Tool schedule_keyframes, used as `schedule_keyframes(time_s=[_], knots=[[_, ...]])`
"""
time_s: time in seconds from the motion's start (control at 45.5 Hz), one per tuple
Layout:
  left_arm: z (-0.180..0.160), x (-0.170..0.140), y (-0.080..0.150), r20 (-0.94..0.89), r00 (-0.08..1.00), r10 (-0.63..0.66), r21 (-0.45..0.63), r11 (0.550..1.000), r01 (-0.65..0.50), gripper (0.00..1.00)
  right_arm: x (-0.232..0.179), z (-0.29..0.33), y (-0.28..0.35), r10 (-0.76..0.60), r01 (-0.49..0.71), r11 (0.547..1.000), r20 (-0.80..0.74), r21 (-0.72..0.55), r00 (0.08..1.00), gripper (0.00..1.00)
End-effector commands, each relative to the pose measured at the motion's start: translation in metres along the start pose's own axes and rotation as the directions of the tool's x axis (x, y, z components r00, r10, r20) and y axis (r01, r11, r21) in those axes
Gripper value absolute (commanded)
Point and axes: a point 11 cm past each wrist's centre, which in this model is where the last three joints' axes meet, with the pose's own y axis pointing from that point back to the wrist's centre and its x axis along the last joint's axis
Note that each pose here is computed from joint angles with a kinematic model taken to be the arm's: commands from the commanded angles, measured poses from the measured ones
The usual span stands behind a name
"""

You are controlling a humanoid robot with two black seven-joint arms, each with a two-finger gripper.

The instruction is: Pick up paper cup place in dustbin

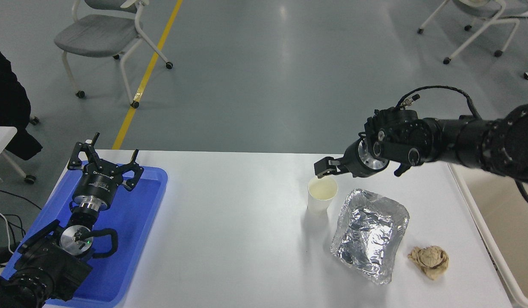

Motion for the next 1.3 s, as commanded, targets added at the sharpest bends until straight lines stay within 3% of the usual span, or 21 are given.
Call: schedule_keyframes(time_s=[0.0, 0.352, 0.396, 0.462, 0.571, 0.681, 1.121, 1.275], knots=[[0.0, -0.001, 0.0, 0.0, 1.0, -0.002, 0.0, 1.0, 0.002, 1.0, -0.016, 0.008, -0.019, 0.013, -0.013, 1.0, 0.034, 0.006, 0.999, 1.0], [0.001, 0.0, 0.0, 0.001, 1.0, 0.001, -0.001, 1.0, -0.001, 1.0, -0.031, 0.0, -0.034, 0.022, -0.024, 0.999, 0.04, 0.03, 0.999, 0.98], [0.001, 0.0, 0.0, 0.001, 1.0, 0.001, -0.001, 1.0, -0.001, 1.0, -0.033, 0.0, -0.035, 0.018, -0.019, 0.999, 0.041, 0.031, 0.999, 0.88], [0.0, -0.001, 0.0, 0.0, 1.0, -0.002, 0.0, 1.0, 0.002, 1.0, -0.033, 0.001, -0.035, 0.016, -0.017, 1.0, 0.041, 0.024, 0.999, 0.65], [0.001, 0.0, 0.0, 0.001, 1.0, 0.001, -0.001, 1.0, -0.001, 1.0, -0.034, 0.005, -0.036, 0.011, -0.01, 0.999, 0.039, -0.041, 0.999, 0.38], [0.0, -0.001, 0.0, 0.0, 1.0, -0.002, 0.0, 1.0, 0.002, 1.0, -0.031, 0.008, -0.035, 0.025, -0.022, 0.998, 0.039, -0.056, 0.999, 0.0], [0.0, -0.001, 0.0, 0.0, 1.0, -0.002, 0.0, 1.0, 0.002, 1.0, -0.026, 0.005, -0.031, 0.027, -0.025, 0.998, 0.031, -0.052, 0.999, 0.0], [0.0, -0.001, 0.0, 0.0, 1.0, -0.002, 0.0, 1.0, 0.002, 1.0, -0.004, 0.016, -0.001, 0.023, -0.022, 0.998, 0.023, -0.065, 0.999, 0.0]])
